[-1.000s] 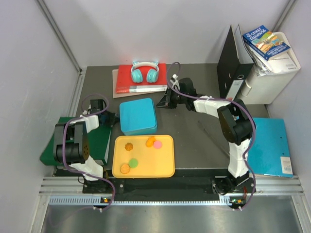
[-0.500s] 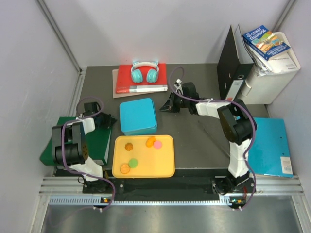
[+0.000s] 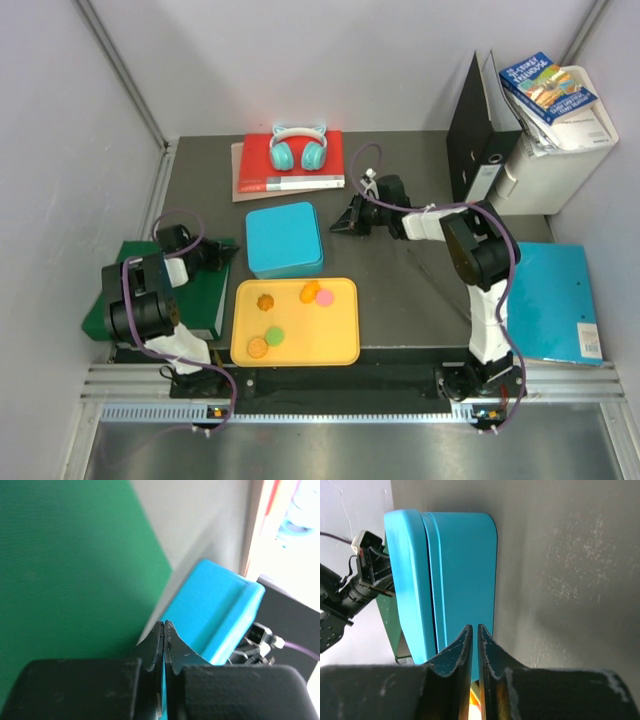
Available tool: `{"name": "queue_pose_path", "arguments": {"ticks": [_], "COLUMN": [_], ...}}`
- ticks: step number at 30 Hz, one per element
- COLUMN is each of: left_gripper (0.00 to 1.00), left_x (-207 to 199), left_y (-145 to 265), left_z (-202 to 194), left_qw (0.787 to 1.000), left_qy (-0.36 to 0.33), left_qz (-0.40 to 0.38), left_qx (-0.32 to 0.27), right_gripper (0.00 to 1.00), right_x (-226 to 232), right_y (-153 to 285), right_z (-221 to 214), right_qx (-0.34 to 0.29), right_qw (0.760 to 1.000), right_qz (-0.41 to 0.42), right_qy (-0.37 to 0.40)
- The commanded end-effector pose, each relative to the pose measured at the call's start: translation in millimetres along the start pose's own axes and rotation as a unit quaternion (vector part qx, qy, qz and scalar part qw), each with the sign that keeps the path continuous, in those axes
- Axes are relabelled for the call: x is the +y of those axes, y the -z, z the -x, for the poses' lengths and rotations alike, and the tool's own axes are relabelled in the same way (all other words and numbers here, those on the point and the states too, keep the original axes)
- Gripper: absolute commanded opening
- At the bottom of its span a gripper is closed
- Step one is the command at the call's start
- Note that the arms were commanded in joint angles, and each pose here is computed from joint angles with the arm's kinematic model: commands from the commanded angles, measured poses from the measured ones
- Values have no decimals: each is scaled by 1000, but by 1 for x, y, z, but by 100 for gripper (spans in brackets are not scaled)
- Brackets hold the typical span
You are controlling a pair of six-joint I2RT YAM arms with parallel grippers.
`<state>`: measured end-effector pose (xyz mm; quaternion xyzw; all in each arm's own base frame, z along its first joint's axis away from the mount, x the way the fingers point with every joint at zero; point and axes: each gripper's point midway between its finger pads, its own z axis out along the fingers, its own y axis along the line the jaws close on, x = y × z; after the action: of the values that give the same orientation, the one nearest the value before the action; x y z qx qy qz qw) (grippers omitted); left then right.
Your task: Pack the cookies
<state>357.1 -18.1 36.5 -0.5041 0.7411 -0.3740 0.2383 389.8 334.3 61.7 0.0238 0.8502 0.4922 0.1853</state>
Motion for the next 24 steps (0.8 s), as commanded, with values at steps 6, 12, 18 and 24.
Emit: {"name": "queue_pose_path", "arguments": {"ticks": [6,12,18,24], "left_gripper": [0,0,0,0], "left_x": [-32,-34,-35,-37], "left_y": [6,4,-3,-3], "left_z": [-13,-17,-27,-29], "left_qw": [994,993,991,991], "left_qy": [-35,-41,-49,-59], "left_qz": [-94,-94,-89,-89], "left_qx": [49,58,81,82], "right_gripper": [8,8,8,8], "right_x": [4,-2,0,-1], "right_y": [-2,-4,-4,-6], "right_z": [6,2,4,1], "right_qx": [-5,0,-2,1], "right_qw": [999,1000,1000,1000], "right_qz": [31,27,28,28], "right_qy": [1,-5,-3,-4]}}
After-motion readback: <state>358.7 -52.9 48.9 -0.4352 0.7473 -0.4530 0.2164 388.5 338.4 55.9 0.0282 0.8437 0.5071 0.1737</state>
